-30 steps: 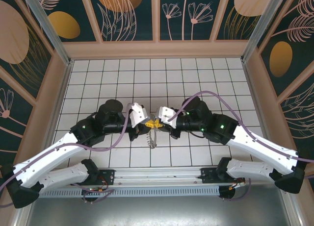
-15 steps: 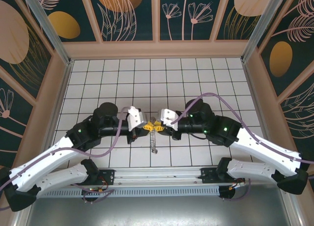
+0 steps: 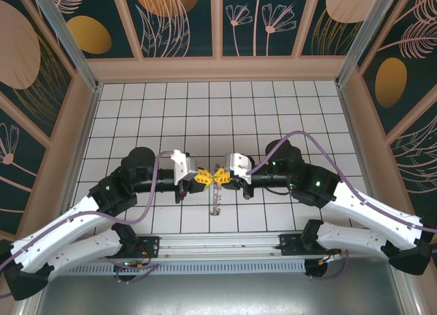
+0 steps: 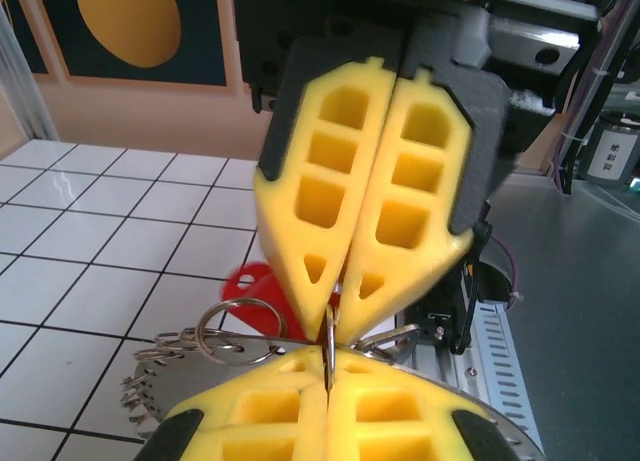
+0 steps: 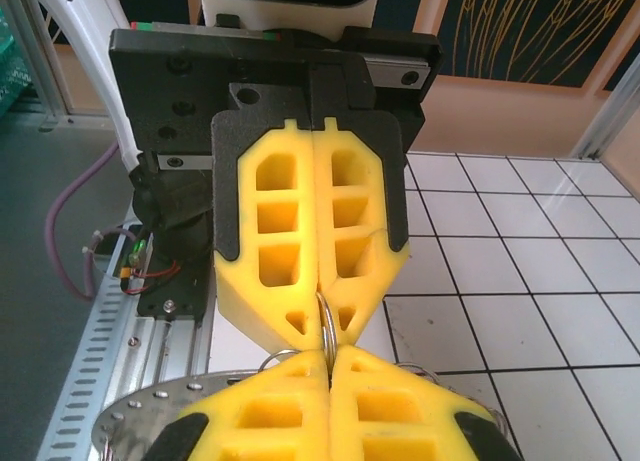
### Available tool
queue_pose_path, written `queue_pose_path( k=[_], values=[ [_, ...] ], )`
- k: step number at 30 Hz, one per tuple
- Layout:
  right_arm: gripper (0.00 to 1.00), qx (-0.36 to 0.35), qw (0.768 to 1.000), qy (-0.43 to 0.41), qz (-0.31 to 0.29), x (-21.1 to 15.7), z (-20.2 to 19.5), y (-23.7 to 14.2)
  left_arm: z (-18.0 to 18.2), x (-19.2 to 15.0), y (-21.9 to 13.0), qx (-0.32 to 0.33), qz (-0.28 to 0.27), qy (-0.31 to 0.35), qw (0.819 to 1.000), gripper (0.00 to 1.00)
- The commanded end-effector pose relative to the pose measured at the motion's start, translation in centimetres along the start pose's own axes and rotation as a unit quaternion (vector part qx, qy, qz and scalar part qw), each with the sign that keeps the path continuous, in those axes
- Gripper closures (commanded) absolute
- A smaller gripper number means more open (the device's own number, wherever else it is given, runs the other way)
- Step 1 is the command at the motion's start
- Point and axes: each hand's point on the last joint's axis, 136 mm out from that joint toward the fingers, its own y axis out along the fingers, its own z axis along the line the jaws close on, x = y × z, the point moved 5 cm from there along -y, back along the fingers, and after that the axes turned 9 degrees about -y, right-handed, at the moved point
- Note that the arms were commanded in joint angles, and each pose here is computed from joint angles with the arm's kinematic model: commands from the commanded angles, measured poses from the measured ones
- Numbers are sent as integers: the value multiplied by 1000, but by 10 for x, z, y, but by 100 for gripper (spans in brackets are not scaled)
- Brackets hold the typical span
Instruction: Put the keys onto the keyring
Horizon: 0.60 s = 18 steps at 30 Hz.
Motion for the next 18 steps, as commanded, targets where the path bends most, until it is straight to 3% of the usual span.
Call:
queue_pose_path(
  k=[1,4,8,11,13,16,18],
  values=[
    [100,1,1000,-1,4,-6,-2,11,-20,39,-5,-55,-83,50,994,100],
    [100,-18,999,-4,31,-10,-8,10,-3,32,3,-1,-42,37,998,100],
    [100,-34,997,-14,60,-12,-14,7,17,13,9,62,38,23,997,85],
    [100,-36,996,-20,76,-14,-16,8,25,2,12,83,87,18,993,84],
    [100,-38,995,-20,92,-18,-18,11,27,-6,13,84,109,15,990,87],
    [100,-33,993,-22,111,-22,-19,17,26,0,13,78,113,21,990,100],
    [100,-31,993,-24,114,-22,-18,19,24,0,14,70,115,20,991,100]
  ],
)
